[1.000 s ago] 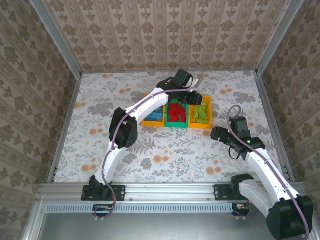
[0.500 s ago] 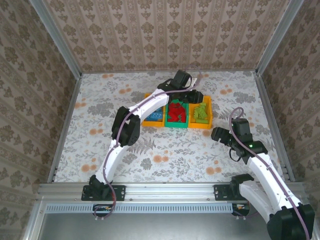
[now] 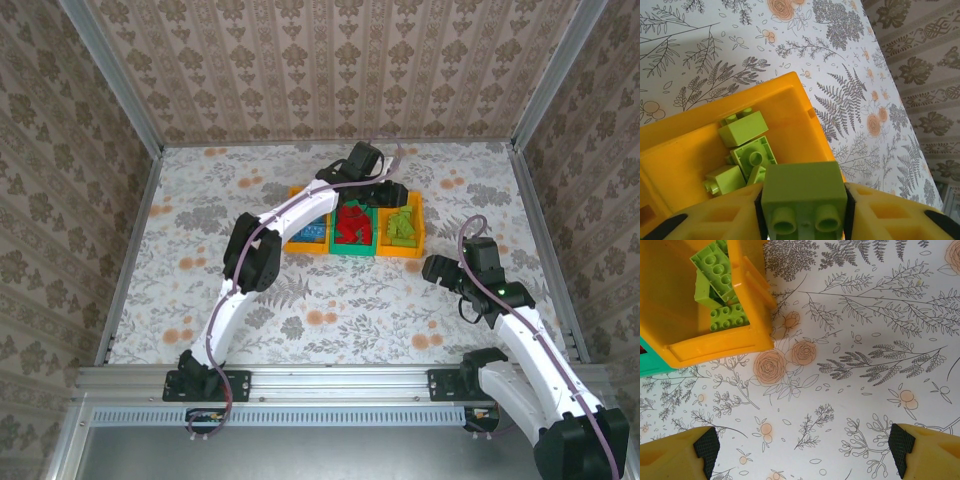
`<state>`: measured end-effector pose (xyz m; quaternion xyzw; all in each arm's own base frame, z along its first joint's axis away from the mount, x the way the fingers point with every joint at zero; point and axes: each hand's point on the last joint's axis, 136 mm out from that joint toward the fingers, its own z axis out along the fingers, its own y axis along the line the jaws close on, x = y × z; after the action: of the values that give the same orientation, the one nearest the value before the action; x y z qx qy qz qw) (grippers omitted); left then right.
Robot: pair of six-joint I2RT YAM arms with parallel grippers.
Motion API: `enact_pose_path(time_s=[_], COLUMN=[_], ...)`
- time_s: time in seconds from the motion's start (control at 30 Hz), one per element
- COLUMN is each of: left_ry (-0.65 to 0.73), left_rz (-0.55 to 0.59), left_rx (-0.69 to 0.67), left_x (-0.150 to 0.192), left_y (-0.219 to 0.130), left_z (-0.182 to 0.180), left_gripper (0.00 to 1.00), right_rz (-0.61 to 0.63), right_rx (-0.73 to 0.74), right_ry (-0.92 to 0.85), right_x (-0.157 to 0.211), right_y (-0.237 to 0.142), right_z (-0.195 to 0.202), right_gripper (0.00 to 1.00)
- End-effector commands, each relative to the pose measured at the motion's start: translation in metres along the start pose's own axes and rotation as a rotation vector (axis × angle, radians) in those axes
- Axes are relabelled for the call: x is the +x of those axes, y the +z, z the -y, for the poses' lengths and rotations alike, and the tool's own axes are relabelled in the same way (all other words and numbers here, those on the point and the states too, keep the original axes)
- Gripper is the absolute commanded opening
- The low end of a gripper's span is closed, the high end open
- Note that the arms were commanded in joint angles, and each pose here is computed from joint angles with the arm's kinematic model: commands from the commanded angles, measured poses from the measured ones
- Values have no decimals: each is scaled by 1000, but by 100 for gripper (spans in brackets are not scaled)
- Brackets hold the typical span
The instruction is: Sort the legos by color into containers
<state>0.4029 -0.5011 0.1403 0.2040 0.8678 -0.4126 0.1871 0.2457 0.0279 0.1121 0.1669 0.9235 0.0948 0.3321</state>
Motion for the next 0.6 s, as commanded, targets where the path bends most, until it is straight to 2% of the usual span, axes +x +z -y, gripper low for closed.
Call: enact_pose_path(time_s=[0.0, 0.1, 0.27, 0.33, 0.37, 0.4, 0.43, 0.57], left_ry=[-30, -30, -20, -9, -2, 8, 17, 72], left_rz=[-24, -25, -20, -10, -4, 5, 10, 34], left_rx=[-17, -17, -15, -11, -12, -15, -17, -34], left_x=[7, 7, 6, 4, 4, 2, 1, 2], left_y=[7, 6, 2, -2, -5, -9, -12, -25], left_z=[-15, -14, -9, -4, -2, 1, 3, 10], left_gripper=[49, 56, 61, 68, 77, 97, 100, 100], right_rz=[-26, -26, -24, -21, -18, -18, -15, 22], right_rx=[-6, -8, -7, -5, -7, -9, -10, -29], right_ry=[13, 13, 10, 9, 8, 8, 7, 2], right_x=[8, 8, 8, 8, 6, 6, 5, -2], right_y=[1, 1, 0, 0, 0, 0, -1, -5], right_z=[1, 1, 1, 2, 1, 1, 0, -4], right_gripper=[91, 91, 91, 91, 91, 91, 91, 94])
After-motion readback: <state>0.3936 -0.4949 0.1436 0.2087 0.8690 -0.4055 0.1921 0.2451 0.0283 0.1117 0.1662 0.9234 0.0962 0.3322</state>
